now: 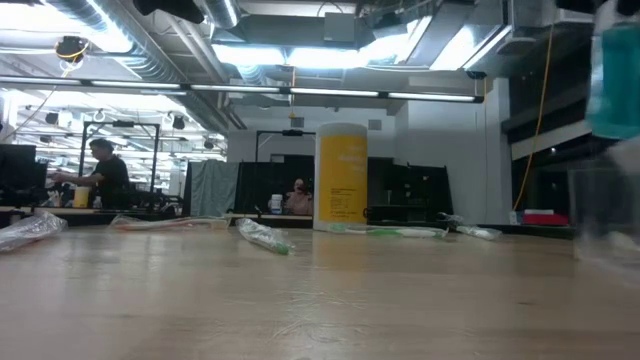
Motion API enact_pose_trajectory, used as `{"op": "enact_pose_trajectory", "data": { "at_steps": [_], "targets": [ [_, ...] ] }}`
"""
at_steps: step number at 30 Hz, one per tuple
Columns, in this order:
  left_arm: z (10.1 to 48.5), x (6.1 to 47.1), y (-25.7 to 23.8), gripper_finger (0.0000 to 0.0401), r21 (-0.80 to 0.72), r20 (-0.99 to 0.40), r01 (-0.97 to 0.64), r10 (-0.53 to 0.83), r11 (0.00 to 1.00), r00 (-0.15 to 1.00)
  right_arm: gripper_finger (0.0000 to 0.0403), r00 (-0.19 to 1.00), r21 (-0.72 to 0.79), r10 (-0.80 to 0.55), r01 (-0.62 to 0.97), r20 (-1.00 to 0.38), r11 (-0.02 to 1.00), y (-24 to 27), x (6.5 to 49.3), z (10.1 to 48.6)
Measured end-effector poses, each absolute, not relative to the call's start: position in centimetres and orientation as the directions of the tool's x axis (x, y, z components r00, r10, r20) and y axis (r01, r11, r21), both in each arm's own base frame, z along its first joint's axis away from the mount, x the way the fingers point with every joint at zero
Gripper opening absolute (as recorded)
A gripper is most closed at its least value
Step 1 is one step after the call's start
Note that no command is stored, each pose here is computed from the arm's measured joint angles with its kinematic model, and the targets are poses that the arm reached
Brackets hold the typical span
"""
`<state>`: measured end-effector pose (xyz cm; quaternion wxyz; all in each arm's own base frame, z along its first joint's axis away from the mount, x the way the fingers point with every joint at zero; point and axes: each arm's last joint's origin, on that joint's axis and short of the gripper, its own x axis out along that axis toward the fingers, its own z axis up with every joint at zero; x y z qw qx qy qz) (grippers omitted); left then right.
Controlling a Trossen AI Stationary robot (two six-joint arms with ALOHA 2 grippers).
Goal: Pick & Place toothbrushing station
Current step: Put the blue mouthwash bottle into the transparent organizer
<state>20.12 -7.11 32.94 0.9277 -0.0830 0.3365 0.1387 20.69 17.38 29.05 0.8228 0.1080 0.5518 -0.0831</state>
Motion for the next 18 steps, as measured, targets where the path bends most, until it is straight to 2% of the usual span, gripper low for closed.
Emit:
{"op": "enact_pose_trajectory", "data": {
  "at_steps": [6, 18],
  "targets": [
    [32.9, 20.1, -7.1, 0.0213, -0.055, -0.647, -0.308, 0.201, 0.950, 0.735, 0.0098, 0.331, 0.111, 0.023, 0.248, -0.943, 0.962, 17.9, 19.8, 29.4],
    [33.0, 20.1, -7.1, 0.0213, -0.039, -0.642, -0.315, 0.218, 0.948, 0.735, 0.0095, 0.283, 0.081, 0.002, 0.268, -0.959, 0.960, 18.4, 17.8, 30.3]
  ]
}}
